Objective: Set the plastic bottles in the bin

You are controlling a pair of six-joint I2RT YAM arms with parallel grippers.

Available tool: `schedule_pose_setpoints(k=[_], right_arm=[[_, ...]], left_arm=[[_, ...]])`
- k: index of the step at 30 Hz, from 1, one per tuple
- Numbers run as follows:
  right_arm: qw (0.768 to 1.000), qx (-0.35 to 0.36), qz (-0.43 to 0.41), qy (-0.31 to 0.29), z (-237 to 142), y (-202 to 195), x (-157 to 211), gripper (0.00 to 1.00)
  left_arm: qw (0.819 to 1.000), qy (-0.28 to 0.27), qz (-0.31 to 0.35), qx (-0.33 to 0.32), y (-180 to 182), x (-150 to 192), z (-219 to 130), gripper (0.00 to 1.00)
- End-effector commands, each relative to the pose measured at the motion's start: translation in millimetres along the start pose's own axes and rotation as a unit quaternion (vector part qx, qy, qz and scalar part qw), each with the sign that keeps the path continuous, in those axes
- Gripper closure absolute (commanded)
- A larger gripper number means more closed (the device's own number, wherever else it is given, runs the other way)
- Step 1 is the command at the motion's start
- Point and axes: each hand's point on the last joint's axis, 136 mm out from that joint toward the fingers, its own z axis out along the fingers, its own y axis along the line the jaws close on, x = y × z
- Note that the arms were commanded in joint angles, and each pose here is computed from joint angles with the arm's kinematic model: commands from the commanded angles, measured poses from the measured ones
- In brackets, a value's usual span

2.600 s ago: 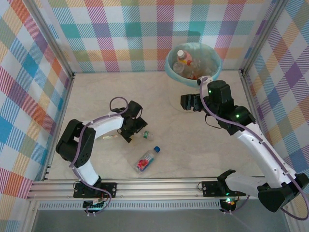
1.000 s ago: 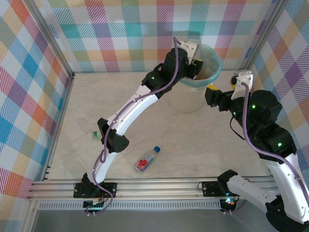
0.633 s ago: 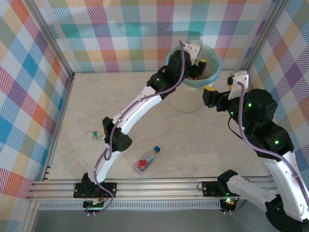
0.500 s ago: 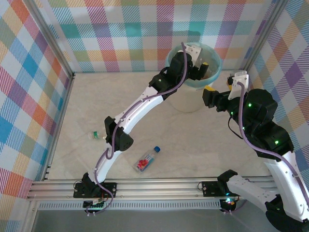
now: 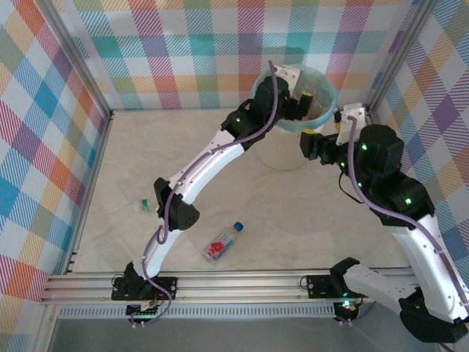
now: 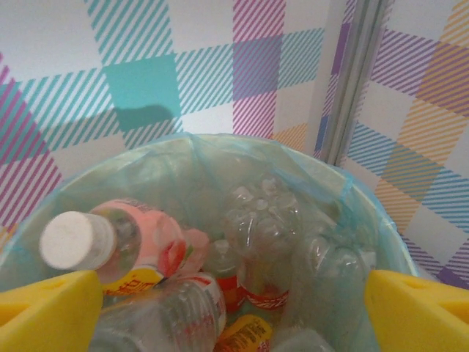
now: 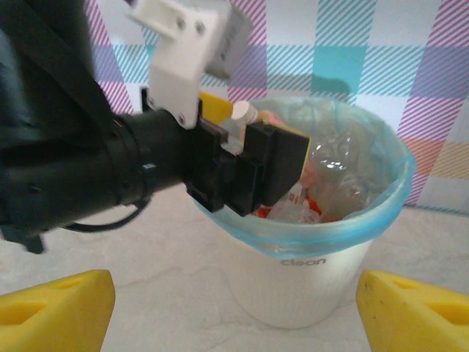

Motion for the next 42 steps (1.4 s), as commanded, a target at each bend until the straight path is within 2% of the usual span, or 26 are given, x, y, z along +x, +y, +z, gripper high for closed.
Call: schedule_pose_setpoints(k=[1,6,10,13,18,22,24,29,32,36,40,42], right_arm=[[0.999,-0.034,0.012,0.016,5,14,-1,0.14],[0.996,-0.077,0.02,0.045,19,31,10,0.15],[0.987,-0.142,0.011,0.076,27,55,29,0.18],[0.969,-0.22,0.002,0.115,31,81,54,0.19],[0.922,-0.343,-0.036,0.177,29,122,106,0.2],[0.876,-0.429,-0.142,0.169,16,159,140,0.15],[0.845,-0.474,-0.194,0.153,7,178,155,0.13],[0.75,-0.564,-0.328,0.11,-12,223,210,0.07],[0.695,-0.589,-0.399,0.102,-16,243,246,0.05],[0.637,-0.596,-0.473,0.126,-12,265,284,0.05],[0.59,-0.597,-0.528,0.131,-6,282,321,0.05],[0.579,-0.588,-0.548,0.137,1,289,334,0.05]], left_arm=[[0.998,-0.042,-0.041,-0.009,20,-68,-70,0.09],[0.999,0.038,-0.032,-0.018,35,-47,-112,0.08],[0.992,0.125,-0.012,-0.021,48,-4,-150,0.07],[0.988,0.148,-0.018,-0.05,70,29,-182,0.06],[0.977,0.161,-0.069,-0.124,121,81,-239,0.05],[0.951,0.196,-0.124,-0.202,166,134,-283,0.05],[0.937,0.212,-0.141,-0.24,183,158,-302,0.04],[0.904,0.229,-0.195,-0.303,210,212,-337,0.02],[0.888,0.238,-0.235,-0.315,214,247,-343,0.01],[0.869,0.259,-0.279,-0.316,210,284,-345,0.01],[0.852,0.271,-0.309,-0.324,207,317,-346,0.0],[0.847,0.271,-0.313,-0.335,210,326,-350,0.0]])
